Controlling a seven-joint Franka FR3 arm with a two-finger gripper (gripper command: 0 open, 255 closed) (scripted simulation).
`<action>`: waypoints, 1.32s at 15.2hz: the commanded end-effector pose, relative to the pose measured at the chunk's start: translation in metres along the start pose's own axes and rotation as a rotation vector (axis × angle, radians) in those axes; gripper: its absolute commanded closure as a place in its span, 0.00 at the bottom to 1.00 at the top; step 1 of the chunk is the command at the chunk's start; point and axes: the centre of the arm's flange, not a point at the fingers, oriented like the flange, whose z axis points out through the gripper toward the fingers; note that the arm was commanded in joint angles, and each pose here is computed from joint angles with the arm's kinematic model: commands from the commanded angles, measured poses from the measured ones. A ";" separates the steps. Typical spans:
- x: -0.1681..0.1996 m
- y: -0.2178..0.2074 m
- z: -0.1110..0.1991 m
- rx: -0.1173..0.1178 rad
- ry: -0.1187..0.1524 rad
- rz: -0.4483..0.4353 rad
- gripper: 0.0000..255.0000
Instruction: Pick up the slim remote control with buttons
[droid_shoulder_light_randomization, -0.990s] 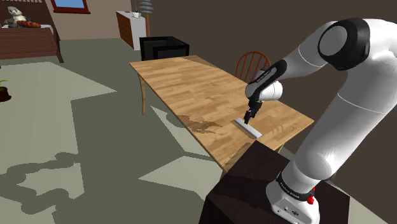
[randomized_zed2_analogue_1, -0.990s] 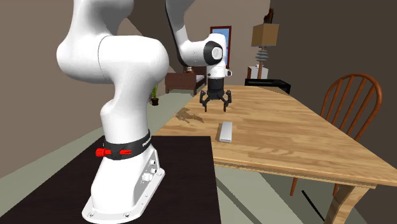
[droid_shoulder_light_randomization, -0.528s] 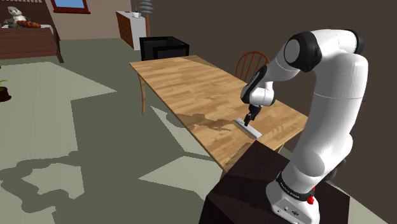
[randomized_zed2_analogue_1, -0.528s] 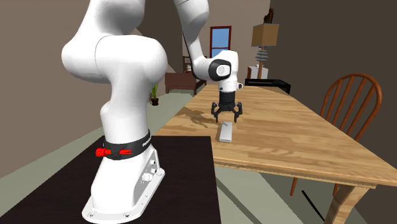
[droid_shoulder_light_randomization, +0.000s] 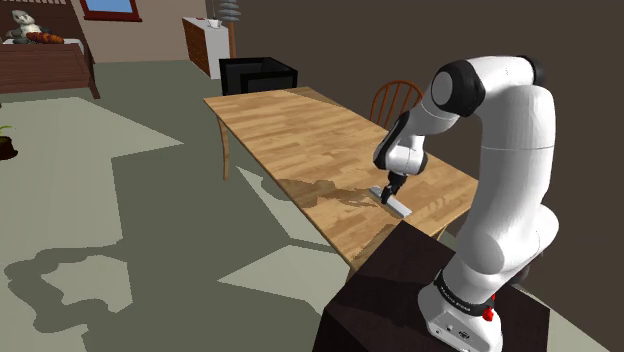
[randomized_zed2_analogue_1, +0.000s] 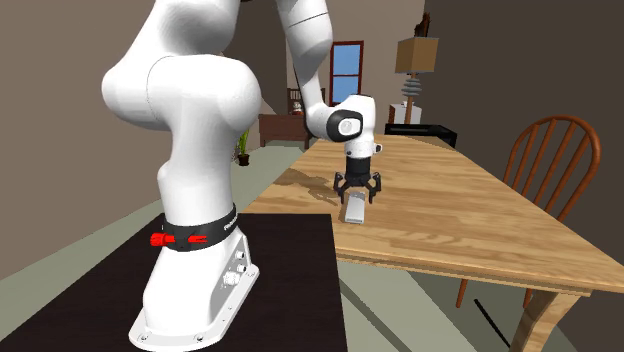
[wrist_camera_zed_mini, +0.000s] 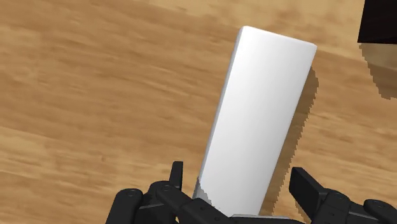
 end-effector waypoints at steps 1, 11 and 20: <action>-0.001 0.000 0.004 0.000 0.000 0.000 0.00; -0.001 0.000 0.004 0.000 0.000 0.000 1.00; 0.000 0.001 -0.044 0.000 0.000 0.000 1.00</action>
